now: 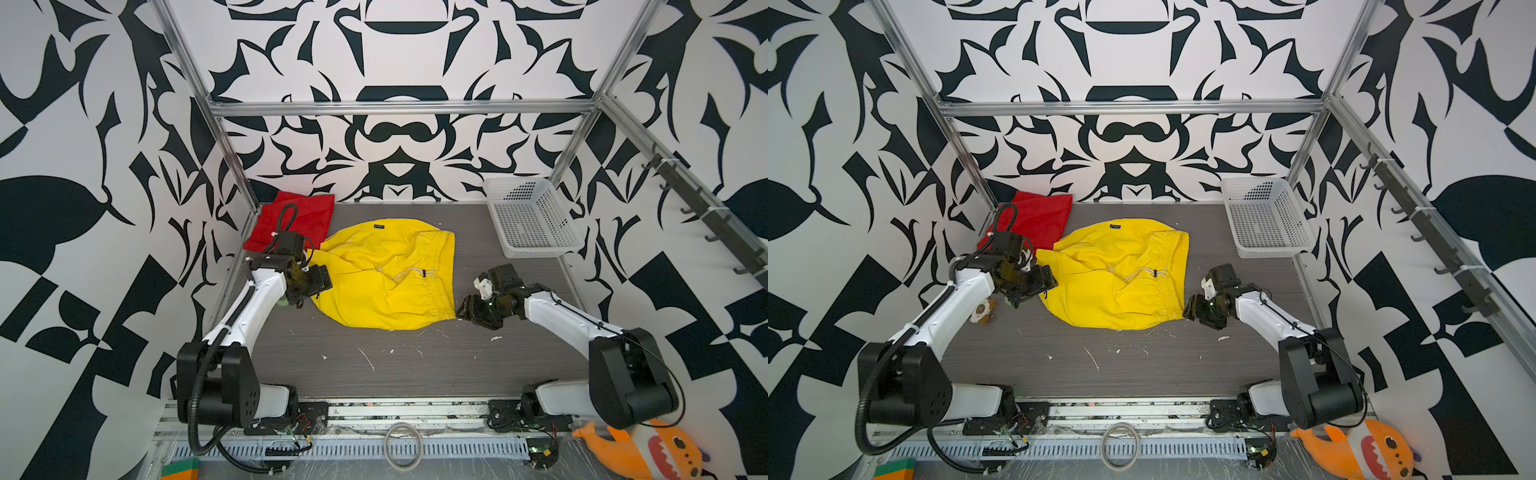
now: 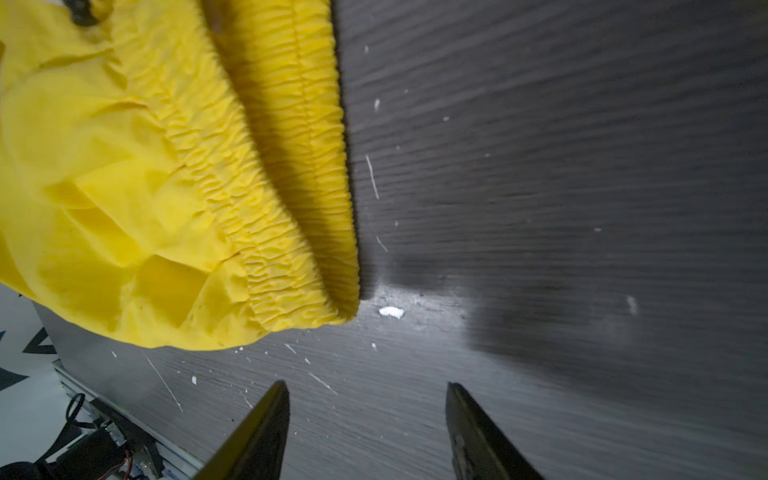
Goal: Fold and stack the shorts
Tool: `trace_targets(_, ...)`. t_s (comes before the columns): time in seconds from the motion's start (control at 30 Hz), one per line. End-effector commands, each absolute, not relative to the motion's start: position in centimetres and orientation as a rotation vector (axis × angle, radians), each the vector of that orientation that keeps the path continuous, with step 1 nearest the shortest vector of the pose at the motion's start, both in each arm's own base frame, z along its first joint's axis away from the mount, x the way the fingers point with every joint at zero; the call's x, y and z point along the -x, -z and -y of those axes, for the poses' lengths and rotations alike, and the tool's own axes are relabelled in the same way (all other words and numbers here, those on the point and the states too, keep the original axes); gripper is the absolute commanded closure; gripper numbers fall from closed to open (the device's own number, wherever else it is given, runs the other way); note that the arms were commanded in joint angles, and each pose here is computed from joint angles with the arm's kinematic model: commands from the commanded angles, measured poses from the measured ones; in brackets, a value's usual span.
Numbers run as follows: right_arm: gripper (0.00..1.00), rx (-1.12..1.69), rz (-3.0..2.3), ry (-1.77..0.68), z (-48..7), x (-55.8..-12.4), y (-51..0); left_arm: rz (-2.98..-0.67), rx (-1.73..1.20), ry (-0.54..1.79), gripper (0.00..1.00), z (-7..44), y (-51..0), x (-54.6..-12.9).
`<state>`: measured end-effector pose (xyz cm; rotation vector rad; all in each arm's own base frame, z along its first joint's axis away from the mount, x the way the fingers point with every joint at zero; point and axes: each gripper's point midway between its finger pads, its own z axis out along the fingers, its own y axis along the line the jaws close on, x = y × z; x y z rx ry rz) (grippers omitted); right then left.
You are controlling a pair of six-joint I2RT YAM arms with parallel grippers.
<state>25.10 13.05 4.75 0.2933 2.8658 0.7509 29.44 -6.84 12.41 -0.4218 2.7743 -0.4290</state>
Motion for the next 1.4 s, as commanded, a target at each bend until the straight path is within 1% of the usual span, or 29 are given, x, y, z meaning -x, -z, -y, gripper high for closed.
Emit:
trace_targets(0.0, 0.36, -0.34, -2.817, -0.838, -13.9, -26.2, -5.1, -2.725, 0.424, 0.613, 0.16, 8.9, -13.0, -28.9)
trace_targets(0.07, 0.36, -0.361, -2.779, -0.894, -14.3, -26.6, -5.2, -2.62, 0.3, 0.669, 0.17, 10.4, -15.1, -28.9)
trace_targets(0.2, 0.36, -0.432, -2.699, -1.0, -13.7, -27.7, -6.1, -2.449, -0.044, 0.647, 0.24, 13.9, -18.5, -29.2)
trace_targets(0.3, 0.37, -0.477, -2.62, -1.075, -12.6, -28.5, -7.4, -2.335, -0.338, 0.646, 0.26, 17.6, -19.9, -29.0)
trace_targets(0.37, 0.37, -0.499, -2.568, -1.119, -11.8, -29.0, -8.5, -2.25, -0.565, 0.685, 0.27, 21.2, -20.2, -28.5)
trace_targets(0.47, 0.37, -0.535, -2.517, -1.167, -10.9, -29.2, -9.5, -2.117, -0.918, 0.726, 0.28, 27.2, -19.4, -27.0)
trace_targets(0.53, 0.37, -0.569, -2.494, -1.194, -10.4, -29.1, -9.7, -2.058, -1.138, 0.695, 0.28, 30.8, -17.6, -26.0)
trace_targets(0.67, 0.37, -0.613, -2.477, -1.223, -10.0, -28.3, -9.3, -1.964, -1.437, 0.691, 0.27, 36.7, -14.1, -24.8)
trace_targets(0.77, 0.37, -0.628, -2.488, -1.231, -10.0, -27.6, -8.9, -1.912, -1.563, 0.692, 0.27, 39.5, -11.7, -24.8)
trace_targets(0.87, 0.36, -0.643, -2.491, -1.232, -10.0, -27.0, -8.5, -1.88, -1.647, 0.695, 0.27, 41.1, -9.5, -24.9)
trace_targets(1.07, 0.36, -0.675, -2.512, -1.23, -10.0, -25.9, -7.5, -1.893, -1.811, 0.643, 0.28, 41.8, -4.7, -25.2)
trace_targets(1.17, 0.35, -0.711, -2.518, -1.243, -10.1, -25.3, -6.9, -1.898, -1.839, 0.653, 0.34, 42.0, -3.6, -24.7)
trace_targets(1.3, 0.33, -0.745, -2.516, -1.267, -10.2, -25.2, -6.8, -1.887, -1.85, 0.568, 0.43, 41.8, -2.2, -24.9)
trace_targets(1.37, 0.33, -0.766, -2.498, -1.29, -10.4, -25.5, -7.0, -1.91, -1.816, 0.547, 0.52, 41.8, -2.4, -25.4)
